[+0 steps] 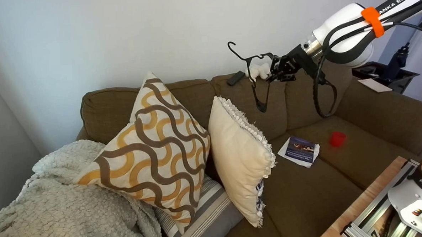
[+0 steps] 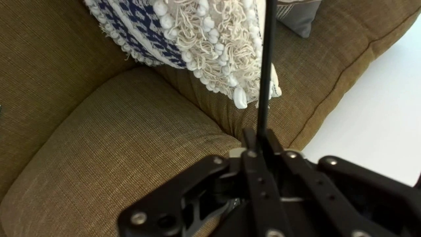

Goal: Put the hanger on the right pillow

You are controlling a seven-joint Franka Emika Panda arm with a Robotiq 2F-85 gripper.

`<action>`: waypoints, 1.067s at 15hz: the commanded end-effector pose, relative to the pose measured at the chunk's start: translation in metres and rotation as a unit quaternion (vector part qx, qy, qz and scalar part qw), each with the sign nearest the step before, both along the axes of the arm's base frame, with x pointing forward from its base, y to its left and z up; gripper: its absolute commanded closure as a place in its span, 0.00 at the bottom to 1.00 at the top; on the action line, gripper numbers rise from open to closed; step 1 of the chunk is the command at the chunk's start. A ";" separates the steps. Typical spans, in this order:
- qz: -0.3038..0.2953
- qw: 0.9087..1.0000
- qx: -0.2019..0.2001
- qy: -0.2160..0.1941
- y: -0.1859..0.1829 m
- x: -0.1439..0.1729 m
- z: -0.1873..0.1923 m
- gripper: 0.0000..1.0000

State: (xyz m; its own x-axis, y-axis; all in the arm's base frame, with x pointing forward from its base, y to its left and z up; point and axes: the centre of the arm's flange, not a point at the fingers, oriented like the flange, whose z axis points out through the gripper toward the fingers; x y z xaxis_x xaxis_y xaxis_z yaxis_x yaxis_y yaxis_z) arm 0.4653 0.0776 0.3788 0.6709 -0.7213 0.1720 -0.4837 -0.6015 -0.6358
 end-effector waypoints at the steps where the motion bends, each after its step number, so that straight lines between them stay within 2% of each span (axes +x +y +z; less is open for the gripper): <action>1: -0.003 1.000 0.017 0.004 0.023 0.013 -0.011 0.98; 3: 0.021 0.999 0.018 0.020 0.057 0.016 -0.024 0.98; 6: 0.007 0.999 0.013 0.035 0.112 0.009 -0.038 0.98; 8: -0.008 0.999 0.000 0.045 0.132 0.007 -0.046 0.98; 10: -0.034 0.998 0.007 0.058 0.137 0.010 -0.057 0.98; 13: -0.085 0.994 -0.004 0.071 0.131 0.017 -0.077 0.98; 16: -0.102 0.992 -0.007 0.079 0.138 0.031 -0.093 0.98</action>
